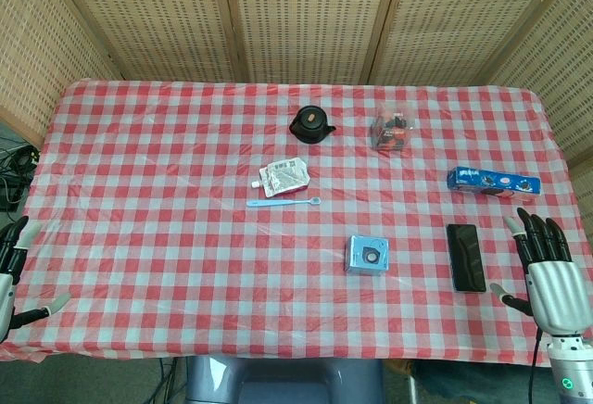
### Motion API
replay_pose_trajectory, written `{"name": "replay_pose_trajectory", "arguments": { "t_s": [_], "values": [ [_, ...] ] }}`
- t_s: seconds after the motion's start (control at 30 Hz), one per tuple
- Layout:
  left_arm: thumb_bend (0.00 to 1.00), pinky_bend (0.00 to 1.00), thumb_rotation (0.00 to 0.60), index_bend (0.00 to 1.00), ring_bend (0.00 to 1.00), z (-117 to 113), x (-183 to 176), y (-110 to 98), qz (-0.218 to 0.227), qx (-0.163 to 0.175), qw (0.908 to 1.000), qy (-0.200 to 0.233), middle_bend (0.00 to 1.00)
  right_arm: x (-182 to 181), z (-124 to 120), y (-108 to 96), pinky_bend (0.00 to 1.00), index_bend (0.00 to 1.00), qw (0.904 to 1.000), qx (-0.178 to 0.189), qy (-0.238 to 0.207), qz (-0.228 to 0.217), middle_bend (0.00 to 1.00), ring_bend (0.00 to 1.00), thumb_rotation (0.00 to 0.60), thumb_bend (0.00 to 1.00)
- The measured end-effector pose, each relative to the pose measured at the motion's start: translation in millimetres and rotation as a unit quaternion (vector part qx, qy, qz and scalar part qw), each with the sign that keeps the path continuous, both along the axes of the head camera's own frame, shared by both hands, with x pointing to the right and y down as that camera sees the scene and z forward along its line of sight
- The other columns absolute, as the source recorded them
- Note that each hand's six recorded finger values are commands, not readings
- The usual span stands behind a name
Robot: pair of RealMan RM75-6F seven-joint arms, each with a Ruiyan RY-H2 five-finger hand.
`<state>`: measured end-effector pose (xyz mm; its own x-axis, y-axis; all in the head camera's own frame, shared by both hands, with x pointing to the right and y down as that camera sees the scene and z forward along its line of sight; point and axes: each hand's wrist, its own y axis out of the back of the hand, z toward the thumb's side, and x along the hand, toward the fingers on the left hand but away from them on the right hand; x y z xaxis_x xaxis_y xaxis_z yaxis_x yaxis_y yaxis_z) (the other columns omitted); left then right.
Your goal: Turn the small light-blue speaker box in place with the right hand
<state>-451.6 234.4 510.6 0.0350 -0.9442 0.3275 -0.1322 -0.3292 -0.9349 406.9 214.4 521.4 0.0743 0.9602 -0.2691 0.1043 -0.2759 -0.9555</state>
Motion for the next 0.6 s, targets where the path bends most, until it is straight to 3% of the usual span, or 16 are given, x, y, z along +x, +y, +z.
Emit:
{"name": "replay_pose_trajectory", "arguments": {
  "t_s": [0.33, 0.6],
  "values": [
    [0.0, 0.0, 0.6, 0.0, 0.0, 1.5, -0.9, -1.8, -0.003, -0.002, 1.0, 0.0, 0.0, -6.3, 9.2, -2.9, 0.0, 0.0, 0.9998, -0.016, 0.005, -0.011, 0.0, 0.0, 0.6, 0.0],
    [0.0, 0.0, 0.6, 0.0, 0.0, 8.5, -5.8, -9.5, -0.019, -0.011, 0.9997, -0.008, 0.0, -45.2, 36.0, -22.3, 0.02, 0.09, 0.9932, -0.07, 0.008, -0.093, 0.03, 0.0, 0.6, 0.0]
  ]
}}
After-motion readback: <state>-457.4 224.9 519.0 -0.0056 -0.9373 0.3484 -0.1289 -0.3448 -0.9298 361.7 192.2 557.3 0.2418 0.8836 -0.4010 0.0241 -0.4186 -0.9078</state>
